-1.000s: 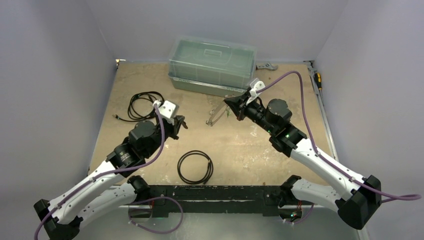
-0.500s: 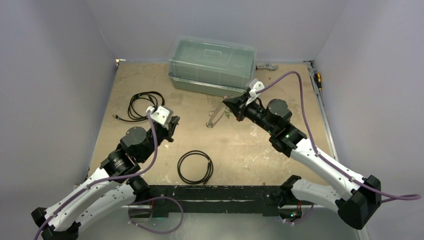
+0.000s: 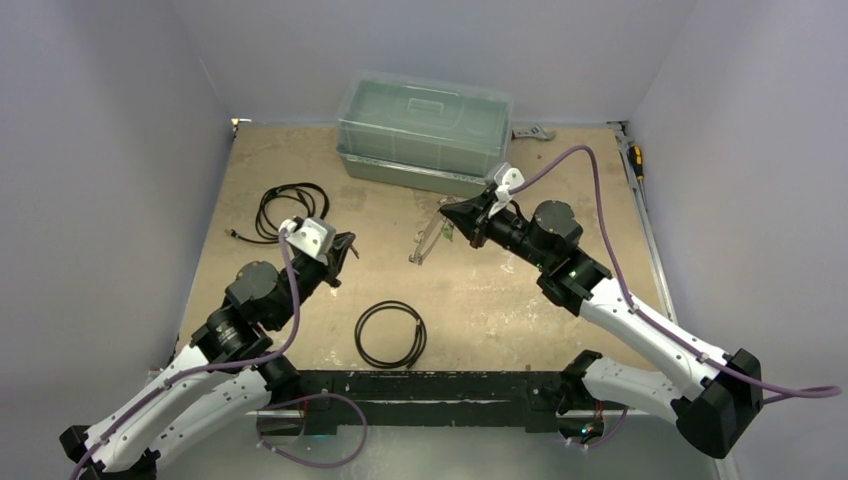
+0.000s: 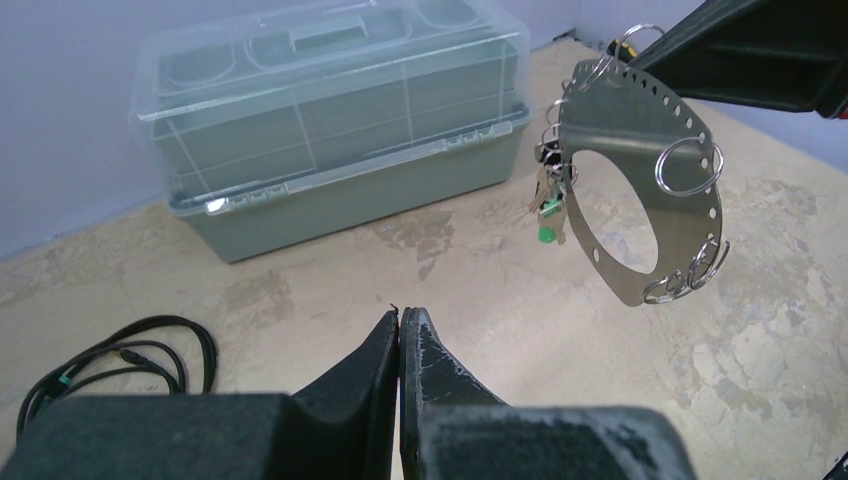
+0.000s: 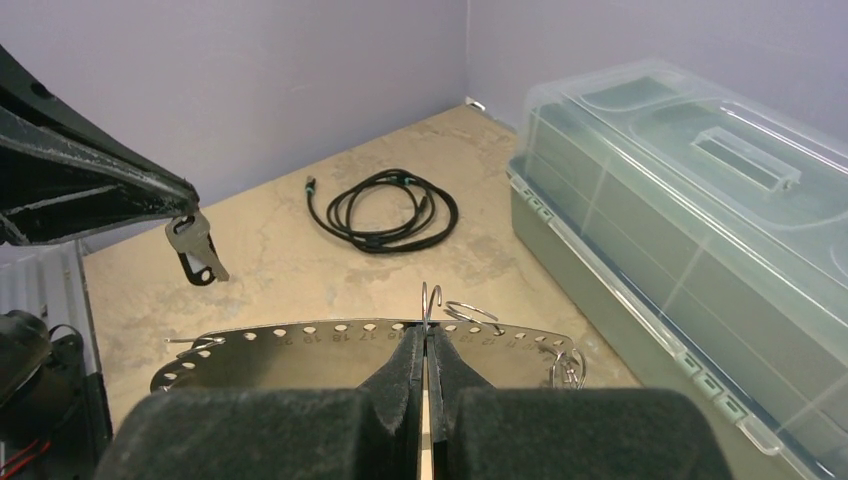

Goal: Put the keys on the keyring

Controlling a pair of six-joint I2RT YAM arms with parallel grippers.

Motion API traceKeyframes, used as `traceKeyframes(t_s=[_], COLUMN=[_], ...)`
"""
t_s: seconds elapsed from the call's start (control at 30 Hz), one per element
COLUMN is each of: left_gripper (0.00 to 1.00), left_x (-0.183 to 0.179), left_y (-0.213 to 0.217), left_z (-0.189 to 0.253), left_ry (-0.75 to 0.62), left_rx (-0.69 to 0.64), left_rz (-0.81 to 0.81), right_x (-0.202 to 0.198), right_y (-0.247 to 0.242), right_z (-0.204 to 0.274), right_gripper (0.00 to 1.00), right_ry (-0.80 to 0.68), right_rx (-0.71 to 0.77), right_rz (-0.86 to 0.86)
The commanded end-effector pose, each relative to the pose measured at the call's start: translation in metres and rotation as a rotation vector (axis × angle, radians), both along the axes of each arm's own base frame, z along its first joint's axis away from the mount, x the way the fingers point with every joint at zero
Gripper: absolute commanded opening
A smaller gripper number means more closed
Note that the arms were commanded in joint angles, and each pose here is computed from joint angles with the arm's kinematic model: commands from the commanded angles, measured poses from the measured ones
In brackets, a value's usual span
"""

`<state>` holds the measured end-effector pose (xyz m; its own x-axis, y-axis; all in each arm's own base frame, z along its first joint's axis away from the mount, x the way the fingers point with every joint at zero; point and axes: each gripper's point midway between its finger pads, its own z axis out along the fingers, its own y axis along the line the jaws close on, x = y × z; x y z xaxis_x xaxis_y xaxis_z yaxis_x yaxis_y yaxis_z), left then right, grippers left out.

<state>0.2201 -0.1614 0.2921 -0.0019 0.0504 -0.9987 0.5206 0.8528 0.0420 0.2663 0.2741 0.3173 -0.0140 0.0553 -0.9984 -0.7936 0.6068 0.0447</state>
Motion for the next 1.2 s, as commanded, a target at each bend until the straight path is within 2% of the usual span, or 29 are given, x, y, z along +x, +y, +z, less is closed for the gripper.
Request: traceKeyframes(t_s=[0.0, 0.27, 0.7, 1.17], left_gripper=[0.0, 0.0, 0.0, 0.0], left_x=[-0.003, -0.015, -0.042, -0.094], left_y=[0.0, 0.0, -0.009, -0.052], left_z=[0.016, 0.022, 0.036, 0.029], left_ry=[-0.077, -0.109, -0.198, -0.266], left_rx=[-0.016, 0.048, 0.061, 0.098], left_rz=[-0.024, -0.093, -0.25, -0.648], right_x=[-0.014, -0.036, -0.085, -0.128], right_y=[0.009, 0.025, 0.051, 0.072], right_z=[0.028, 0.028, 0.021, 0.005], right_gripper=[0.0, 0.0, 0.0, 0.0], right_ry=[-0.105, -0.13, -0.226, -0.232], right_rx=[0.048, 0.036, -0.034, -0.113], right_rz=[0.081, 0.198, 0.449, 0.693])
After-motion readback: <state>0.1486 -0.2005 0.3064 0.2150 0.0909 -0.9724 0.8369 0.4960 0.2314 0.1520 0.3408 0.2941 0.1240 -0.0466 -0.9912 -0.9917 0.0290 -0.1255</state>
